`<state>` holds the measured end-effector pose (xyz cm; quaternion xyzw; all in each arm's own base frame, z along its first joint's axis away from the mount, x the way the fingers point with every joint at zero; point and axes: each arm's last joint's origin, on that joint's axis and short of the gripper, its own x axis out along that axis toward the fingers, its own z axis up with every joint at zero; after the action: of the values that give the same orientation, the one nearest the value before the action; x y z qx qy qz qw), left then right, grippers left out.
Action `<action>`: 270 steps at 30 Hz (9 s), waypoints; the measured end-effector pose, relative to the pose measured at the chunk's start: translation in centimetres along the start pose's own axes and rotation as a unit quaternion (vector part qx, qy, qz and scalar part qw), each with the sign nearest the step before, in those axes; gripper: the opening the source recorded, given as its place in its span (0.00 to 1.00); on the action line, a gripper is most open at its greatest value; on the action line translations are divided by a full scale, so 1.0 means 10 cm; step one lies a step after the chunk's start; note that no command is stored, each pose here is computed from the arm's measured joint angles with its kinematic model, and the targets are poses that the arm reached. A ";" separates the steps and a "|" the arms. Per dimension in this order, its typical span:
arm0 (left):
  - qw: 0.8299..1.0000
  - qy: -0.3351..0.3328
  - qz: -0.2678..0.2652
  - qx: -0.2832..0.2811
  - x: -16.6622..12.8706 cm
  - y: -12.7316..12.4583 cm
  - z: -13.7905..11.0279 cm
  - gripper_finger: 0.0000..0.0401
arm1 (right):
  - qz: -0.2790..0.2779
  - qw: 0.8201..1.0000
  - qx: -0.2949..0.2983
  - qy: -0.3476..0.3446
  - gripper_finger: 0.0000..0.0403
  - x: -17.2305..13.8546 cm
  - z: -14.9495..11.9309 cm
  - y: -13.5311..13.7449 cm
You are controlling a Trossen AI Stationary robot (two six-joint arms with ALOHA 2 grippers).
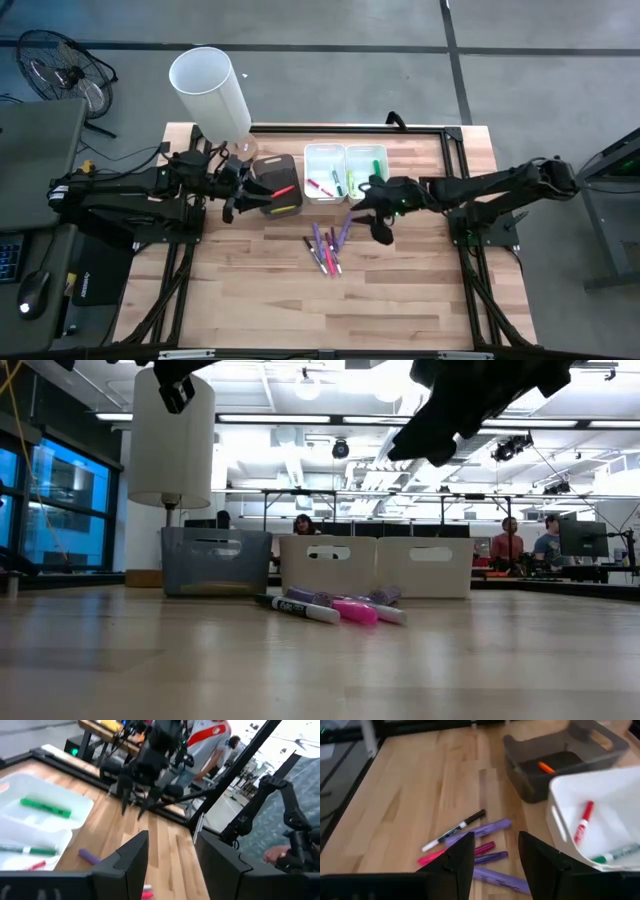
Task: Pick & Place Markers
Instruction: Put the right purple highlighter pen into the right white bin
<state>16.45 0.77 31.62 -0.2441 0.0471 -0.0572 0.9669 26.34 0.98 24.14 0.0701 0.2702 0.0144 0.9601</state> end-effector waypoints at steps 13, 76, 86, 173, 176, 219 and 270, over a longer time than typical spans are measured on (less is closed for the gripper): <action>0.999 -0.027 -0.022 -0.003 0.00 -0.04 0.06 0.41 | 0.019 0.995 -0.099 -0.001 0.47 0.00 -0.04 0.24; 0.983 -0.004 -0.169 0.073 -0.49 -0.25 0.07 0.41 | -0.264 0.673 0.655 0.220 0.45 1.24 -0.19 -0.01; 0.983 -0.002 -0.168 0.073 -0.49 -0.25 0.06 0.41 | -0.276 0.668 0.659 0.209 0.45 1.26 -0.19 -0.19; 0.985 0.034 -0.161 0.043 -0.48 -0.22 0.00 0.41 | -0.389 0.707 0.569 0.159 0.39 1.61 -0.55 0.64; 0.985 0.034 -0.161 0.043 -0.48 -0.22 0.00 0.41 | -0.387 0.704 0.571 0.169 0.32 1.61 -0.56 0.64; 0.992 0.036 -0.113 0.032 -0.34 -0.15 -0.01 0.41 | -0.330 0.776 0.480 0.243 0.16 1.08 -0.25 1.29; 0.993 -0.016 -0.112 -0.013 0.67 0.13 -0.04 0.59 | -0.433 0.853 0.285 0.062 0.18 -0.69 0.57 0.59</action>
<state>23.18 0.84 30.24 -0.2609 0.0047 -0.1609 0.9519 23.46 5.65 33.33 0.2160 0.3248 -0.4757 0.7884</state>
